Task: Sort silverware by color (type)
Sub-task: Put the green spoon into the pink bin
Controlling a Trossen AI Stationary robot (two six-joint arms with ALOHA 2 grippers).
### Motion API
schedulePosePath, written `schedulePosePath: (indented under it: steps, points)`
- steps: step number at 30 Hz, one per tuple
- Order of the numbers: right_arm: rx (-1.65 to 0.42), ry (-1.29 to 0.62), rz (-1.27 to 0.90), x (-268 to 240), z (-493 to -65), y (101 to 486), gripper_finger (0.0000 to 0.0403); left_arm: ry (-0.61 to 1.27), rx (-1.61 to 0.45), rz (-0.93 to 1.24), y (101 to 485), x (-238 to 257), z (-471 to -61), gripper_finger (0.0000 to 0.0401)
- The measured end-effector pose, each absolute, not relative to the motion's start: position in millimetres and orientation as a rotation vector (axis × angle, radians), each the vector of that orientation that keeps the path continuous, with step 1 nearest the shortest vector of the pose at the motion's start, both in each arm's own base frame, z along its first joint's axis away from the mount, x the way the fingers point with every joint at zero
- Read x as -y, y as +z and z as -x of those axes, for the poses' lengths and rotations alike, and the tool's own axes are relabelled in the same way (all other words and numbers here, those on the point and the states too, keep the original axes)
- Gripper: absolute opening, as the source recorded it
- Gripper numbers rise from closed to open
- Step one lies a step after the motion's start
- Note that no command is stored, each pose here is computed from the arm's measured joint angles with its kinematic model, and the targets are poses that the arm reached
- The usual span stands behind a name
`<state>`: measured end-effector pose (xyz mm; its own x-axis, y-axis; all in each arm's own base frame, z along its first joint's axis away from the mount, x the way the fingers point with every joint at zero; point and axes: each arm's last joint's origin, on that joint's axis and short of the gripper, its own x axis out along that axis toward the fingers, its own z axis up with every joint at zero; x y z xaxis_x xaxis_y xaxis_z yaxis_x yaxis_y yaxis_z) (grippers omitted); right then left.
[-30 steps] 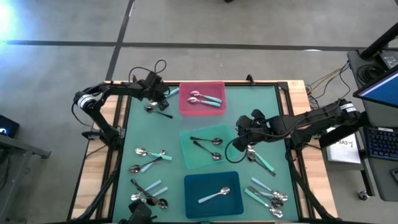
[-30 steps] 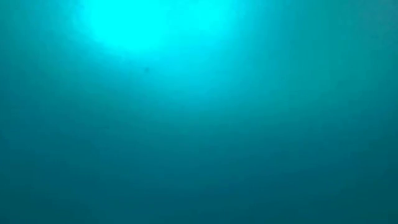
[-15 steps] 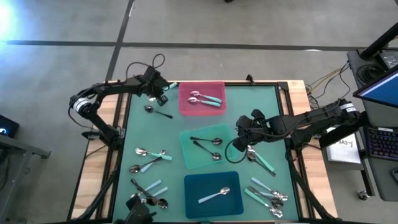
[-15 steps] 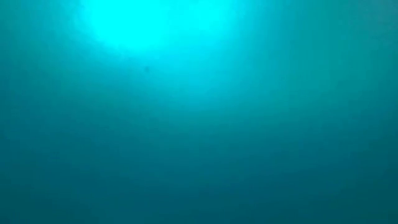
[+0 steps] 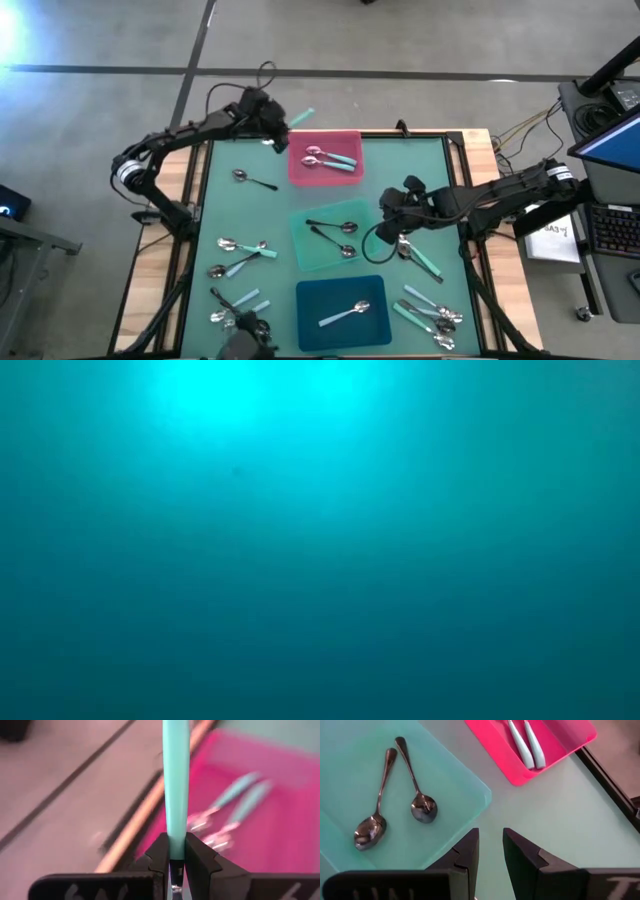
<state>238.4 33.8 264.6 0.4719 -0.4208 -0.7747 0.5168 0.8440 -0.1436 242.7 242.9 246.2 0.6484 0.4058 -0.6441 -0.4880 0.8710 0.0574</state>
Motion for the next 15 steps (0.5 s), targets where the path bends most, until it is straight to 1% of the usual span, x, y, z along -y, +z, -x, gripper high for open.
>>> schedulePosePath:
  steps: [4,8,15]
  points:
    - [-0.934,-0.583,-0.101,-33,-236,258,0.0079,0.362,-0.623,0.146,251,-222,-268,0.0022]
    - [-0.927,-0.603,-0.083,-33,-236,257,0.0079,0.291,-0.625,0.110,246,-204,-288,0.0022]
    - [-0.923,-0.610,-0.082,-32,-236,257,0.0079,0.279,-0.679,0.156,224,-204,-299,0.0032]
